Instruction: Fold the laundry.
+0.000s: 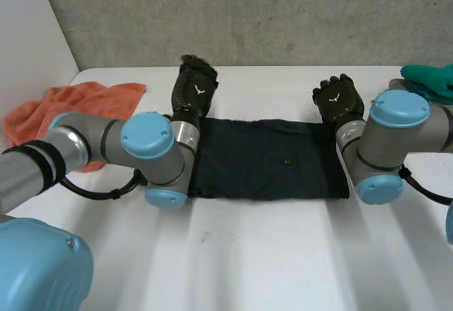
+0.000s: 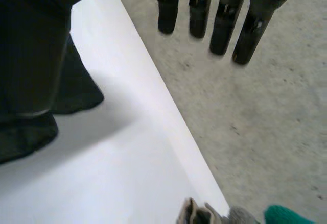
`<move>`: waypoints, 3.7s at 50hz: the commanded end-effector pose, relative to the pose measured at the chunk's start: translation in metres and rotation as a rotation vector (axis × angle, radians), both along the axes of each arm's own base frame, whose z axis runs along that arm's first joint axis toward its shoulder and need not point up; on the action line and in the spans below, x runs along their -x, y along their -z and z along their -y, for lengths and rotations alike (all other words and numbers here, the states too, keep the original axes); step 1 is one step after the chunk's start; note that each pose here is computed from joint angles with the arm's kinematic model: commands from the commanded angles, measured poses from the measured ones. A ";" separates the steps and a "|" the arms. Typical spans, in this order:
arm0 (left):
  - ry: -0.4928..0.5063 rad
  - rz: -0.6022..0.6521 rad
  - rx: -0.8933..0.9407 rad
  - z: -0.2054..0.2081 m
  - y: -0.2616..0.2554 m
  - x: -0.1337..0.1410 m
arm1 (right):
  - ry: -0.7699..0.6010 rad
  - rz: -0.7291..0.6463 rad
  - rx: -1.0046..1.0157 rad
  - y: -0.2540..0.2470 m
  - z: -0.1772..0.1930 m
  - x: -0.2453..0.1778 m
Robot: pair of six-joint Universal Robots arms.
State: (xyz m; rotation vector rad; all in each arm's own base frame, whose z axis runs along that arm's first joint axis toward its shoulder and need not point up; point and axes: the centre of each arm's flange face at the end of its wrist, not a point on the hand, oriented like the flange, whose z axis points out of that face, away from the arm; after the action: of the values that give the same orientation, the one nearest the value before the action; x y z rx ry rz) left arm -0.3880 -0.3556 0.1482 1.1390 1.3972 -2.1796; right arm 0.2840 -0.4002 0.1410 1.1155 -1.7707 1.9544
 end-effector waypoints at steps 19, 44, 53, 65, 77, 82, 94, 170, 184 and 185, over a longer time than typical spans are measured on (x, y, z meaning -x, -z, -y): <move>0.043 -0.253 -0.222 -0.101 -0.049 -0.058 | -0.049 0.175 -0.512 -0.023 -0.104 0.046; 0.041 -0.263 -0.243 -0.112 -0.064 -0.066 | 0.062 0.033 -0.336 -0.036 -0.084 0.094; 0.030 -0.315 -0.311 -0.117 -0.066 -0.077 | -0.019 -0.279 -0.119 -0.058 -0.077 0.085; 0.005 -0.362 -0.336 -0.113 -0.073 -0.086 | -0.810 -0.209 0.137 -0.044 -0.166 -0.079; -0.059 -0.391 -0.297 -0.093 -0.082 -0.100 | -0.928 -0.071 -0.007 -0.020 -0.188 -0.117; -0.047 -0.417 -0.255 -0.086 -0.097 -0.096 | -0.740 0.221 -0.144 -0.070 -0.171 -0.104; 0.094 -0.345 -0.377 -0.089 -0.071 -0.036 | -0.289 0.465 -0.444 -0.082 -0.112 -0.047; 0.536 -0.328 -0.660 -0.119 -0.137 -0.060 | -0.412 0.218 -0.261 0.026 -0.151 -0.070; 0.523 -0.327 -0.674 -0.119 -0.132 -0.061 | -0.401 0.190 -0.353 0.035 -0.147 -0.073; 0.522 -0.328 -0.673 -0.118 -0.132 -0.062 | -0.399 0.189 -0.364 0.034 -0.147 -0.073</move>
State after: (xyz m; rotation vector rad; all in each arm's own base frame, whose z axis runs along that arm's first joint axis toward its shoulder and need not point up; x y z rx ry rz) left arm -0.3271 -0.2373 0.2828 1.5586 2.3054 -2.3871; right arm 0.3599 -0.2574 0.1083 1.5263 -2.1460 2.1349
